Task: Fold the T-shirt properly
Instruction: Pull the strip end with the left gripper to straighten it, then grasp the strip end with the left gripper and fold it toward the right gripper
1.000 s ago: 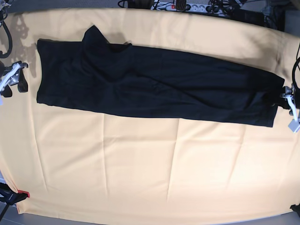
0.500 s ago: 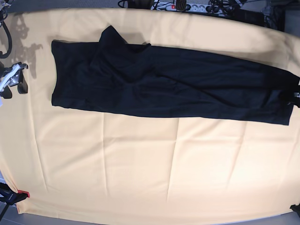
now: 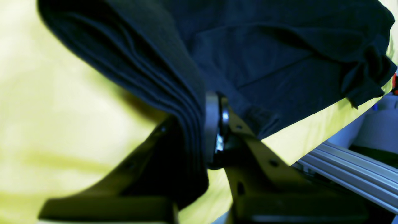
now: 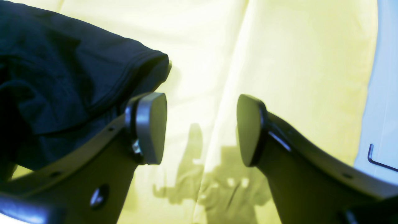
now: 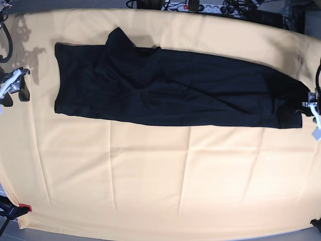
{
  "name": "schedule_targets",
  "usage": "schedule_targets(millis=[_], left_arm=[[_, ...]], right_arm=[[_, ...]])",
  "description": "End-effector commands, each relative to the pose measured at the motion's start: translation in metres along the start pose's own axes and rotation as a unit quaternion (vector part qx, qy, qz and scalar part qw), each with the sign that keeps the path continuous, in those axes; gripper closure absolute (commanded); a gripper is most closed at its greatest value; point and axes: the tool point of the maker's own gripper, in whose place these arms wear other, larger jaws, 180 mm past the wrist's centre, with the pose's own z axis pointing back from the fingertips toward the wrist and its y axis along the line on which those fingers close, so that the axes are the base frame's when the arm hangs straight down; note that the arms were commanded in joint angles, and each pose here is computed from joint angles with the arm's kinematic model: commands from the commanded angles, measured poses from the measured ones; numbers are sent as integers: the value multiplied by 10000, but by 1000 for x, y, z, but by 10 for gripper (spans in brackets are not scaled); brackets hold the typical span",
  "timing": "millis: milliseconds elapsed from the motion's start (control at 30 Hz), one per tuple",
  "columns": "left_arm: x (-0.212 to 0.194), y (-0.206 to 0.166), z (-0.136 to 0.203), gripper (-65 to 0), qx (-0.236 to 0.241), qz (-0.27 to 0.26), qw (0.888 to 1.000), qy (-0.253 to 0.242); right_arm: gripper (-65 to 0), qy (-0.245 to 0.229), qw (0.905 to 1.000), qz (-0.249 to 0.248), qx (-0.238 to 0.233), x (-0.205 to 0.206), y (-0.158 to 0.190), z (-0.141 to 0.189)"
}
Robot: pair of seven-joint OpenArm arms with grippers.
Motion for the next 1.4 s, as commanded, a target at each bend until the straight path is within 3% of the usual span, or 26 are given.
schedule_targets(millis=[0,233,467,600,833,1067,1367], left_arm=[[14,-4,12,0,18,-141,9997,-176],[21,-28,-5,0,-230,-457,9985,-174],[5,-73,-23,0,-503,-1302,9901,166],[-6,-114,-32,0,-768,-2091,9743,320],[-4,-185,-44,0,-1347,-3251,9360,51],[-2,-227,-70,0,-2062,-3203,9239,-371],[1,-269,-91,0,-2760,-3296,8991,-832]], right_arm=[[-376,-217,9997,120,-67,14,-5,5],[-376,-216,9993,317,-5,14,-3,5],[-376,-94,9982,391,-434,7,-16,4],[-376,-66,9982,372,-468,5,-16,3],[-376,54,9975,397,-588,-1,-20,3],[-376,78,9971,366,-657,-1,-23,3],[-376,69,9972,361,-647,-1,-22,3]])
